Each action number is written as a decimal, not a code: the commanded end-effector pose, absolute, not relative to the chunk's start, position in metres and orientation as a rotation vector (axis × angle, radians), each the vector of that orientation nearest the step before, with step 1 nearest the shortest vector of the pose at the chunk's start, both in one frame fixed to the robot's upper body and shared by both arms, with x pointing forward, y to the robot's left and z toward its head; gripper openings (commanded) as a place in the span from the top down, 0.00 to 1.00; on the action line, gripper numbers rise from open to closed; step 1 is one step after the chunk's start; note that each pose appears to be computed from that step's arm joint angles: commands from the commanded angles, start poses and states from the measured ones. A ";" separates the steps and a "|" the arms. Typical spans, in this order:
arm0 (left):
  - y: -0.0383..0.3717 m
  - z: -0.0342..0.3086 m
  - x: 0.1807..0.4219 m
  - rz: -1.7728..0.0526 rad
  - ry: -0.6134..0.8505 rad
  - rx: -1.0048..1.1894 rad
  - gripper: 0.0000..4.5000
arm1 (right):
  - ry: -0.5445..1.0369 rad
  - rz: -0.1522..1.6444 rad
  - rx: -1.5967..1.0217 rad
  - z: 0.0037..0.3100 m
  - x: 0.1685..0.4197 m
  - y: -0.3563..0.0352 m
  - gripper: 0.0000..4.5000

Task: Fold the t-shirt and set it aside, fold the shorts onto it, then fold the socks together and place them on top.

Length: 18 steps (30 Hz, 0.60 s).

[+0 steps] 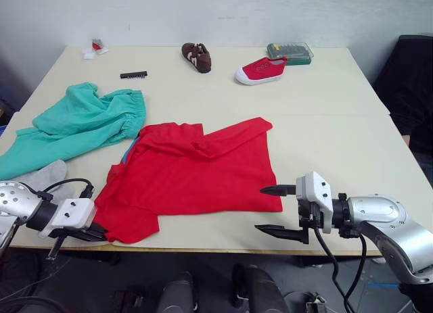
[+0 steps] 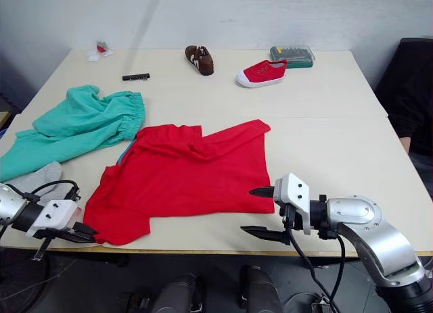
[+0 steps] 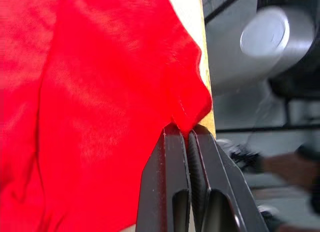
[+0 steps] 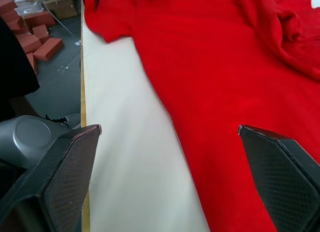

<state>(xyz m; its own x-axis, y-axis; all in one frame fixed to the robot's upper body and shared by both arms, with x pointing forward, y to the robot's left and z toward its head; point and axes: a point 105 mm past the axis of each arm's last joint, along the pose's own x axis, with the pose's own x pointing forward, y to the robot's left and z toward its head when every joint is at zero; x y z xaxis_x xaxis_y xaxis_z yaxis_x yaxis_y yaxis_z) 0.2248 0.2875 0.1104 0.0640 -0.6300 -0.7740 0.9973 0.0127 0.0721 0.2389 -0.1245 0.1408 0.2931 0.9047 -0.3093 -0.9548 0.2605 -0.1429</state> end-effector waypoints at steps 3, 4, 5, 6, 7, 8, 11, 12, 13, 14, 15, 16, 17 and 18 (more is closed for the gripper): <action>0.280 0.129 0.226 -1.409 0.625 0.584 0.99 | 0.140 1.264 -0.358 0.146 0.241 -0.124 0.00; 0.279 0.131 0.225 -1.409 0.631 0.559 0.99 | 0.141 1.265 -0.360 0.146 0.241 -0.124 0.00; 0.278 0.133 0.225 -1.406 0.640 0.535 0.99 | 0.143 1.264 -0.362 0.145 0.241 -0.124 0.00; 0.278 0.135 0.224 -1.404 0.646 0.514 0.99 | 0.144 1.264 -0.363 0.145 0.241 -0.125 0.00; 0.278 0.137 0.224 -1.401 0.653 0.499 0.99 | 0.144 1.262 -0.365 0.144 0.241 -0.125 0.00; 0.277 0.138 0.224 -1.400 0.656 0.489 0.99 | 0.145 1.260 -0.366 0.144 0.241 -0.125 0.00; 0.276 0.138 0.223 -1.407 0.663 0.502 0.99 | 0.145 1.253 -0.365 0.144 0.242 -0.126 0.00; 0.276 0.137 0.222 -1.414 0.666 0.510 0.99 | 0.144 1.252 -0.364 0.144 0.242 -0.125 0.00; 0.275 0.135 0.221 -1.420 0.669 0.518 0.99 | 0.143 1.251 -0.364 0.144 0.242 -0.125 0.00; 0.274 0.133 0.220 -1.422 0.670 0.523 0.99 | 0.142 1.250 -0.362 0.144 0.242 -0.125 0.00; 0.274 0.132 0.220 -1.420 0.669 0.530 0.99 | 0.141 1.247 -0.360 0.144 0.242 -0.124 0.00; 0.273 0.130 0.221 -1.413 0.666 0.533 0.99 | 0.139 1.245 -0.357 0.144 0.242 -0.124 0.00; 0.272 0.130 0.223 -1.405 0.653 0.524 0.99 | 0.138 1.243 -0.355 0.144 0.242 -0.124 0.00; 0.271 0.130 0.226 -1.391 0.641 0.501 0.99 | 0.138 1.242 -0.354 0.144 0.242 -0.124 0.00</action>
<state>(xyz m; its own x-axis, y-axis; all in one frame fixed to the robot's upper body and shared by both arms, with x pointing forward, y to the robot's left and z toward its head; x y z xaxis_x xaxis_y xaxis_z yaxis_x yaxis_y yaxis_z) 0.2268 0.2736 0.1253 0.0804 -0.7146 -0.6949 0.9882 0.1482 -0.0381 0.2438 -0.1269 0.1372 0.3215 0.8913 -0.3197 -0.9453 0.2825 -0.1631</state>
